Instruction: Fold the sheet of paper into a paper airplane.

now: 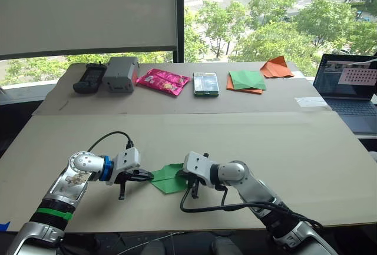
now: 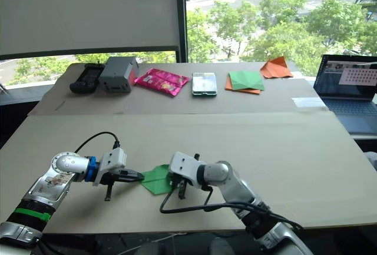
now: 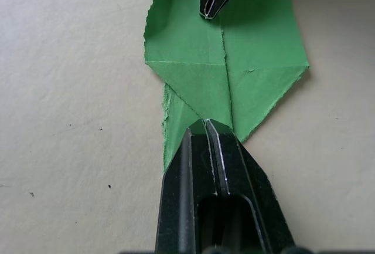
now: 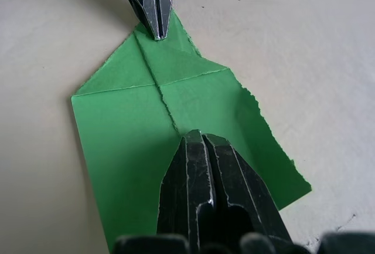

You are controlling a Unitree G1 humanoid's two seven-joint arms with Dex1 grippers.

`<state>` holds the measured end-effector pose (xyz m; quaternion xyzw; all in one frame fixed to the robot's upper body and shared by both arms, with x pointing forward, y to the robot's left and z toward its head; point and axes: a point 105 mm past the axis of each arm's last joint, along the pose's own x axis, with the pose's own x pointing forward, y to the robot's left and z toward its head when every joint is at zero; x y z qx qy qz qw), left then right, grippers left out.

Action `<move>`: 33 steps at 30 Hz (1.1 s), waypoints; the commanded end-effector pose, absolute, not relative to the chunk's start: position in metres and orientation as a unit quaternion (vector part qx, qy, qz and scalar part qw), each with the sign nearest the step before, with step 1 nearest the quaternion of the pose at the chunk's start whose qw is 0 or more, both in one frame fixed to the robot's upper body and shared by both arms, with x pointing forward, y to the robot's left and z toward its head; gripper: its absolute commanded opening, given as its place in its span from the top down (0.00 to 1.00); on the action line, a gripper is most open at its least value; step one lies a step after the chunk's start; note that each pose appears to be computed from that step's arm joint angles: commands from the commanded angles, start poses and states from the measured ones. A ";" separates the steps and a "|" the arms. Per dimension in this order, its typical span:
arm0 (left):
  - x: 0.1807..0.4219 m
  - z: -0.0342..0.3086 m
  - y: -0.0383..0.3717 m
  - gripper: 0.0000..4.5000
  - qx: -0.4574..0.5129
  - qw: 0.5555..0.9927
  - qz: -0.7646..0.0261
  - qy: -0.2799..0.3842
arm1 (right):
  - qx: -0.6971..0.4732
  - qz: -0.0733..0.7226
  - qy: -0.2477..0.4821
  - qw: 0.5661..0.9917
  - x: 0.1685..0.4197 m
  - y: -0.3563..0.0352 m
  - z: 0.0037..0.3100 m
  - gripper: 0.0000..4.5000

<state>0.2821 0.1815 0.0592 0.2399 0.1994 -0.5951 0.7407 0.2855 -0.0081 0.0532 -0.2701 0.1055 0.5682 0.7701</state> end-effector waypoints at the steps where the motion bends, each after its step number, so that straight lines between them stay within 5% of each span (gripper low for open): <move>1: 0.276 0.044 0.186 1.00 0.245 0.727 -0.597 0.235 | -0.281 0.533 0.206 0.771 0.286 -0.041 0.015 1.00; 21: 0.274 0.041 0.182 1.00 0.247 0.720 -0.604 0.234 | -0.290 0.488 0.230 0.791 0.284 -0.080 0.021 1.00; 28: 0.275 0.042 0.181 1.00 0.251 0.717 -0.607 0.232 | -0.211 0.530 0.069 0.818 0.282 -0.045 0.108 1.00; 33: 0.275 0.043 0.181 1.00 0.253 0.715 -0.609 0.232 | -0.189 0.557 0.046 0.808 0.273 -0.023 0.124 1.00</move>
